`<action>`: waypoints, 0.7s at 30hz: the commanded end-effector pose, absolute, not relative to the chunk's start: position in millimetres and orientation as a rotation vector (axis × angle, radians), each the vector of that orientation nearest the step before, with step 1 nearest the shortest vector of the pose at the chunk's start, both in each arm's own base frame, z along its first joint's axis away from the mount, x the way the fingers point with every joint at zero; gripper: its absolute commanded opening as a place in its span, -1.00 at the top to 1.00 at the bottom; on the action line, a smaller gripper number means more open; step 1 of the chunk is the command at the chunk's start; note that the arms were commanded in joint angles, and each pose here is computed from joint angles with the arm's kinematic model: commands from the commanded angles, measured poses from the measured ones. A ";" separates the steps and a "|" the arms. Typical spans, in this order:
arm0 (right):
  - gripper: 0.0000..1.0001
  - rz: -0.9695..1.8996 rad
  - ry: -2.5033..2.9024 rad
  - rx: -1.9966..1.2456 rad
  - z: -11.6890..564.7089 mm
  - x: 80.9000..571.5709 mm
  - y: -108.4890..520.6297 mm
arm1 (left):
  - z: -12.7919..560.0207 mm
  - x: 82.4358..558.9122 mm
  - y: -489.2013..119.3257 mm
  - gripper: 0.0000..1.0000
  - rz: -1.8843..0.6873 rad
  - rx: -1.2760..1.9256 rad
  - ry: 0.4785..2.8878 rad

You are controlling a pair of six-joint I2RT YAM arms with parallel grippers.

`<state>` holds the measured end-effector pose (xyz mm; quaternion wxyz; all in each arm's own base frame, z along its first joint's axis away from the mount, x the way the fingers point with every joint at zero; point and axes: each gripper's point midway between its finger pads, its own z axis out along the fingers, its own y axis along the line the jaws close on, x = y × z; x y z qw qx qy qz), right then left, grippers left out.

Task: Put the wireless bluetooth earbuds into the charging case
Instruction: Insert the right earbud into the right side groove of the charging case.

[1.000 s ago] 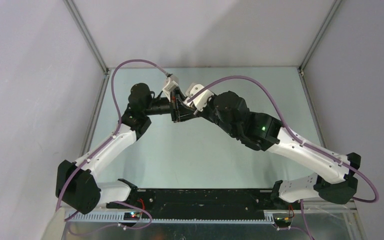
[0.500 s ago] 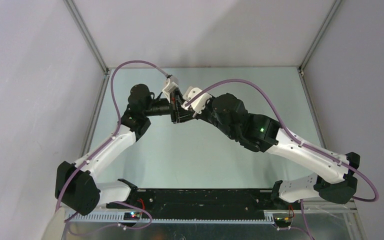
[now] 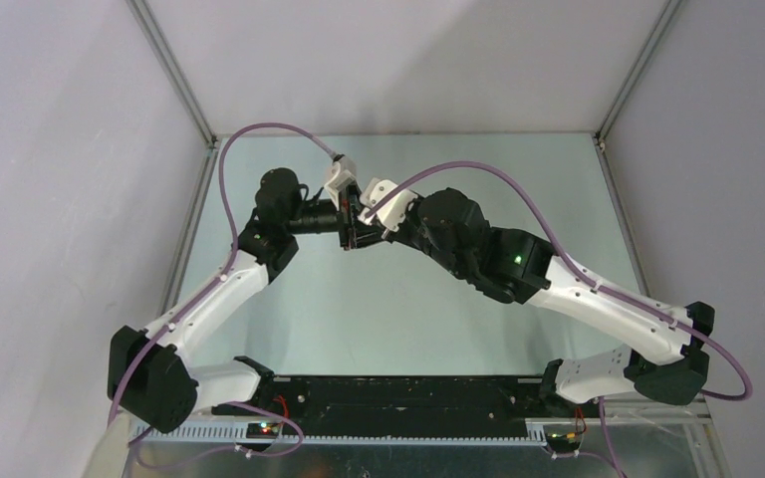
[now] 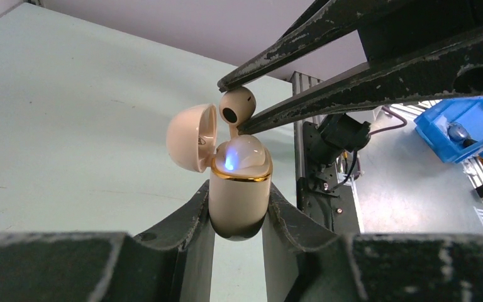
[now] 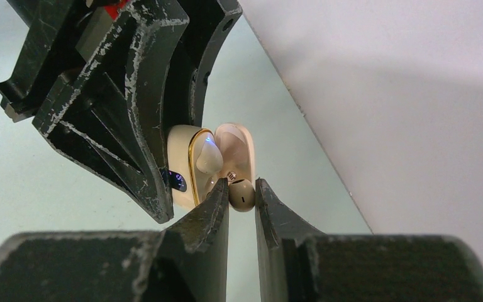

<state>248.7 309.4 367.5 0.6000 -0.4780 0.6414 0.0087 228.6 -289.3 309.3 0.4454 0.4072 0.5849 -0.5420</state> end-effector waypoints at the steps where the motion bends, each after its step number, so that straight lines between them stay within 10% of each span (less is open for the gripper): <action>1: 0.61 0.064 1.480 -1.126 365.7 244.2 319.3 | 322.2 217.6 -287.8 0.82 -1.303 1.075 1.354; 21: 0.61 0.151 1.488 -1.123 376.7 236.6 308.2 | 320.1 212.2 -284.6 0.85 -1.262 1.136 1.330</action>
